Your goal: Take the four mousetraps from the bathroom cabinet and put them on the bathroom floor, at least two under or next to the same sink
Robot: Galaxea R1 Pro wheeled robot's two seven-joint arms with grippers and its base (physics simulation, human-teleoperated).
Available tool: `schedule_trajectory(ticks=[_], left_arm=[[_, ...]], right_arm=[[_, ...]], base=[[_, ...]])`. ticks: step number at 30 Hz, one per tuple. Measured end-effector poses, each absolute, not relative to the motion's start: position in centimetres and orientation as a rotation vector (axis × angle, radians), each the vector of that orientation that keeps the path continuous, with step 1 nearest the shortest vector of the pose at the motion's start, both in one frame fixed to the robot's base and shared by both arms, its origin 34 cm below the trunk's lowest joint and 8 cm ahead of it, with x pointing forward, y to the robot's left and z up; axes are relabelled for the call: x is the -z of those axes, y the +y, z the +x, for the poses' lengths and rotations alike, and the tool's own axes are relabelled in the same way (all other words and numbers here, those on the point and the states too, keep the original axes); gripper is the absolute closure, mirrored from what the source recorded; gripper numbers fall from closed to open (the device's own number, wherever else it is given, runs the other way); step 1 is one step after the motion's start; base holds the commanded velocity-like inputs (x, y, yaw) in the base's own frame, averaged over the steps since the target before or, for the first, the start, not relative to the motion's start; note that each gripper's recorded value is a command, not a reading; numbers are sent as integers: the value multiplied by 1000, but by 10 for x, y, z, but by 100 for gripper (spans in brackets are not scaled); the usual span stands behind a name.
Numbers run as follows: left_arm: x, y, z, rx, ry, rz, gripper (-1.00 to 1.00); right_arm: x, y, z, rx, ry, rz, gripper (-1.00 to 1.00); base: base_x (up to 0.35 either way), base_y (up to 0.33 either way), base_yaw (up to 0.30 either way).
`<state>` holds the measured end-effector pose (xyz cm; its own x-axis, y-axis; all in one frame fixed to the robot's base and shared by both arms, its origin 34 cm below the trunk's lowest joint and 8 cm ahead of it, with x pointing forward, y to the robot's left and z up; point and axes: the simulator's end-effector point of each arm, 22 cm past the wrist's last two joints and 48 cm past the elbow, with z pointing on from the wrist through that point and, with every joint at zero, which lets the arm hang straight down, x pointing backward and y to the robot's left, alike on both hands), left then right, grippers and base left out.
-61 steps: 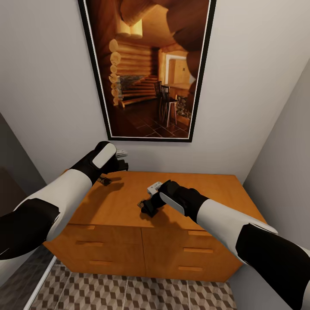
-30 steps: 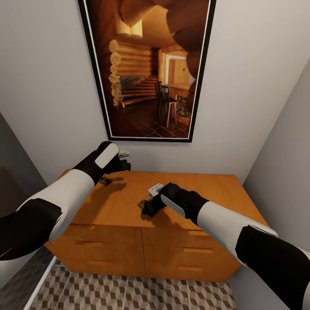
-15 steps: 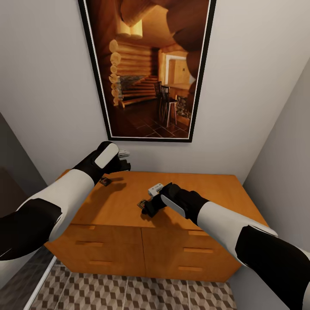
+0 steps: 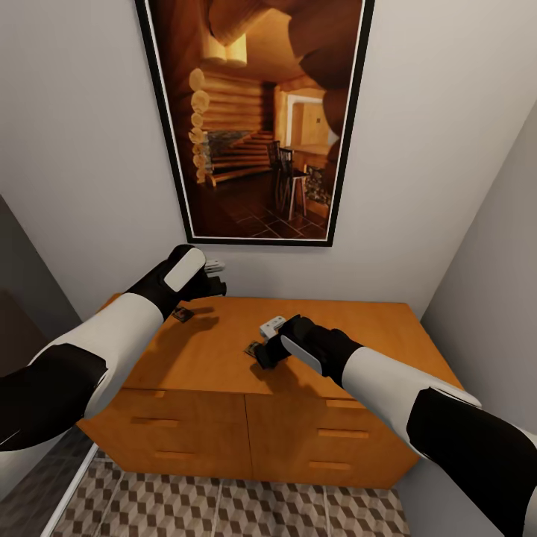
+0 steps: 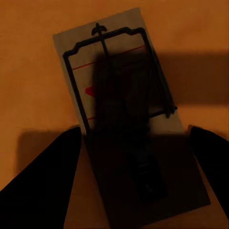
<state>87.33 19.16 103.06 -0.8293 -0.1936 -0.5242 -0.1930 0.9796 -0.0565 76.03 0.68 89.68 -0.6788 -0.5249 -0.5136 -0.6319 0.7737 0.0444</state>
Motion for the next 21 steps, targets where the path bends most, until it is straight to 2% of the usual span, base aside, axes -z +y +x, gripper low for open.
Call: schedule_trajectory(ticks=[16,19,21], left_arm=[[-1030,192,873,1,2573,-276,-100],[-1029,193,873,-1,2575,-278,-100],[-1028,196,873,-4,2576,-283,-100]], right_arm=[[-897,12,756,-304,2473,-892,100],[-897,22,746,-314,2447,-939,100],[-913,51,731,-417,2413,-967,100]], base=[[0,0,0],[0,0,0],[0,0,0]])
